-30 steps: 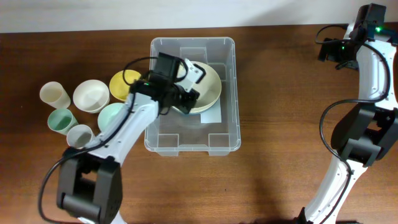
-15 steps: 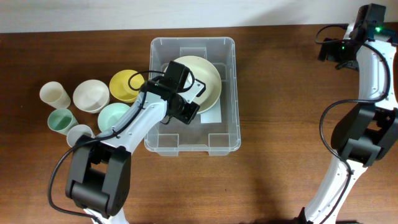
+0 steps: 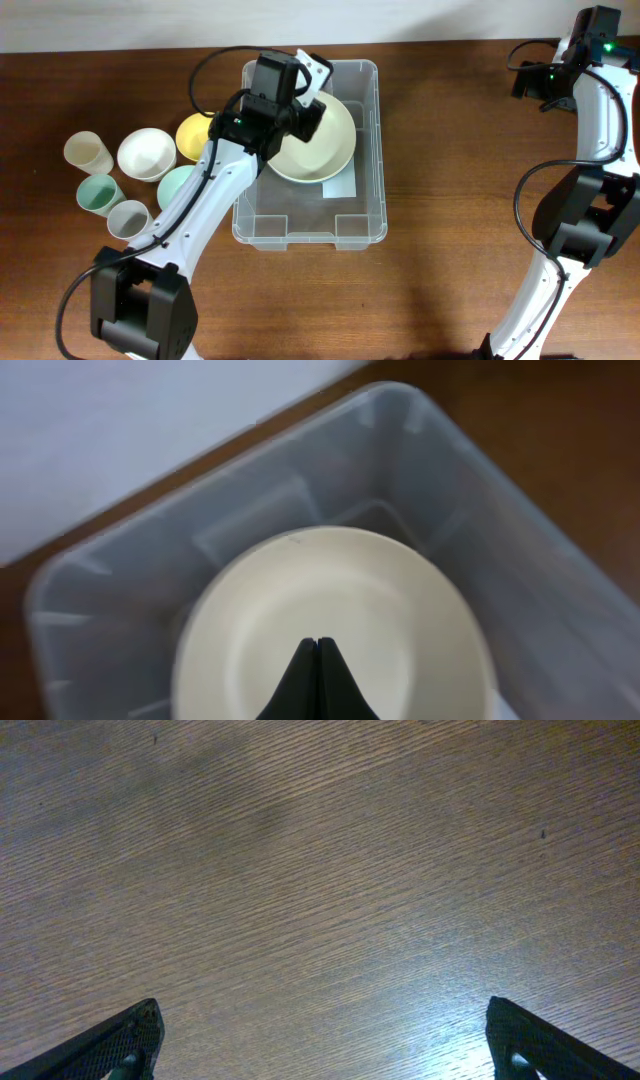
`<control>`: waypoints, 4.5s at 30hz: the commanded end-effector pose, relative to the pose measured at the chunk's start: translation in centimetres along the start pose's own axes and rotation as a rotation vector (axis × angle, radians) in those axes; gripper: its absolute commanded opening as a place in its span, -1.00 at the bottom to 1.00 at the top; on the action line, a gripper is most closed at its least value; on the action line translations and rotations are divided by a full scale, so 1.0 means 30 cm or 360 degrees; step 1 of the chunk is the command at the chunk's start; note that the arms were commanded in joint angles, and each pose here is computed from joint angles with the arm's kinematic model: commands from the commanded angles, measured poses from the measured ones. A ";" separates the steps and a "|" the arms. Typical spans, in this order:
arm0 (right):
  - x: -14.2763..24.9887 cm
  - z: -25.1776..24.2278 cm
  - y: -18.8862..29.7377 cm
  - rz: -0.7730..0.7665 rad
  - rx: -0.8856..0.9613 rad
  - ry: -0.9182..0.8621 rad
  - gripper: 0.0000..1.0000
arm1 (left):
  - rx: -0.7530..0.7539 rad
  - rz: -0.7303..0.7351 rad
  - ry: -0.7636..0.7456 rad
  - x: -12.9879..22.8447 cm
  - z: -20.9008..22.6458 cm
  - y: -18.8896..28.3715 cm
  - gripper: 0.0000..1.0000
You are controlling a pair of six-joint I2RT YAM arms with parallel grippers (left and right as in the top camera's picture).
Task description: Pack container
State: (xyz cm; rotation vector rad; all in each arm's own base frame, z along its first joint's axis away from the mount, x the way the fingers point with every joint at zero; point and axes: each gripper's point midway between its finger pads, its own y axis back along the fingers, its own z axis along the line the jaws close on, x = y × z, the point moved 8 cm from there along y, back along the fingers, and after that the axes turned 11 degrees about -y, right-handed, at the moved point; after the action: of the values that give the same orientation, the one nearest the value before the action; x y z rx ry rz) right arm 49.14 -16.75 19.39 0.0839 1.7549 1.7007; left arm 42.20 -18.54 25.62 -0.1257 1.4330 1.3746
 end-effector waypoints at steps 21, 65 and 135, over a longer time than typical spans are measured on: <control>-0.002 0.001 0.021 -0.0015 -0.0006 -0.0018 0.98 | -0.1100 0.0263 0.1147 0.331 0.607 0.394 -0.99; -0.002 0.001 0.021 -0.0015 -0.0006 -0.0018 0.98 | -0.0994 0.0601 0.1967 1.063 0.932 0.332 0.38; -0.002 0.001 0.021 -0.0015 -0.0006 -0.0018 0.98 | 0.0216 -0.0232 0.0673 -0.038 0.266 0.364 -0.99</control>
State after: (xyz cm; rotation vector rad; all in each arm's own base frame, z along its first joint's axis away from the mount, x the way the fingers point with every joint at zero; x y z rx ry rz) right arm 49.14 -16.75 19.39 0.0836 1.7552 1.7009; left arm 40.67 -5.44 35.91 -0.6365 1.8644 1.2385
